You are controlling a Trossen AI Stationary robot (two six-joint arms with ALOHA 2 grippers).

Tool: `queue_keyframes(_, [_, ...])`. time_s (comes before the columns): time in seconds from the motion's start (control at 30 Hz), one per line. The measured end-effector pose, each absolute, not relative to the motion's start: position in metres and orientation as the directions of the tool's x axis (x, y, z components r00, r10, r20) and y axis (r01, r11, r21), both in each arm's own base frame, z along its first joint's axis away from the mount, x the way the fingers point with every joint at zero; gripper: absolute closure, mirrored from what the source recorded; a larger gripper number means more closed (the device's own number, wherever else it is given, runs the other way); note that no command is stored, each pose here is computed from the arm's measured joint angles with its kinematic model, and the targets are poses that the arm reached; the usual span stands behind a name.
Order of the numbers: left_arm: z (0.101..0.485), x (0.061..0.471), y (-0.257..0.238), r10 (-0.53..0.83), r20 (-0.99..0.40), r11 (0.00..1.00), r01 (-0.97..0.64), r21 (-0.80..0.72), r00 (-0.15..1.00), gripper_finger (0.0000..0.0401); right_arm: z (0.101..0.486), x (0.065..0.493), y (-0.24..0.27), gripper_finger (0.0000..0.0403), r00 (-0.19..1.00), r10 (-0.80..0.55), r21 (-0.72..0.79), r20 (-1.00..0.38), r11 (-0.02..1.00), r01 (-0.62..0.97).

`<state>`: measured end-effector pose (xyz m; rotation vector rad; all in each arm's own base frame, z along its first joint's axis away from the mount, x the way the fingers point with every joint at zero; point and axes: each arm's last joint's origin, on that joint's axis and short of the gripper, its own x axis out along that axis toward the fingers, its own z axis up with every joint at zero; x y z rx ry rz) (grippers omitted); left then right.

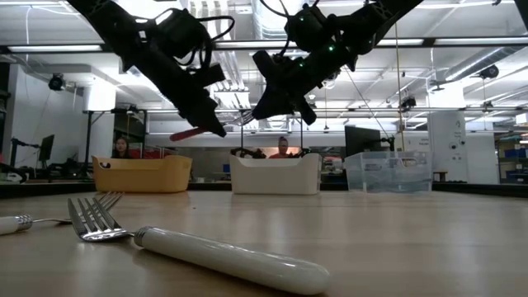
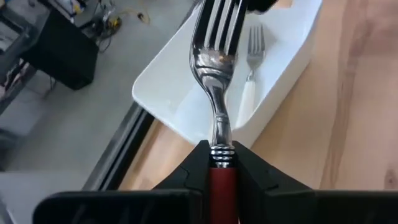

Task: Sort silverware by color (type)
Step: Put the pink fork into the yellow bin

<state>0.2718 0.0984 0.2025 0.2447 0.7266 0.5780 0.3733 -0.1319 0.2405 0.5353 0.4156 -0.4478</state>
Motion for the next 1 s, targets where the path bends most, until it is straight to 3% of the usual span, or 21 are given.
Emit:
queue_keyframes(0.43, [0.222,0.22,0.126,0.577,-0.669,0.803,-0.475,0.361,0.468,0.0375,0.257,0.359,-0.139,0.0266,0.813,-0.315,0.339,-0.489,0.791,0.51])
queue_keyframes(0.7, [0.223,0.174,0.158,0.606,-0.742,0.737,-0.553,0.389,0.286,0.0375,0.264,0.349,-0.137,0.0259,0.795,-0.313,0.323,-0.52,0.789,0.522])
queue_keyframes(1.0, [0.238,0.149,0.188,0.437,-0.888,0.754,-0.597,0.276,0.142,0.0375,0.264,0.349,-0.137,0.0262,0.795,-0.313,0.317,-0.52,0.793,0.52])
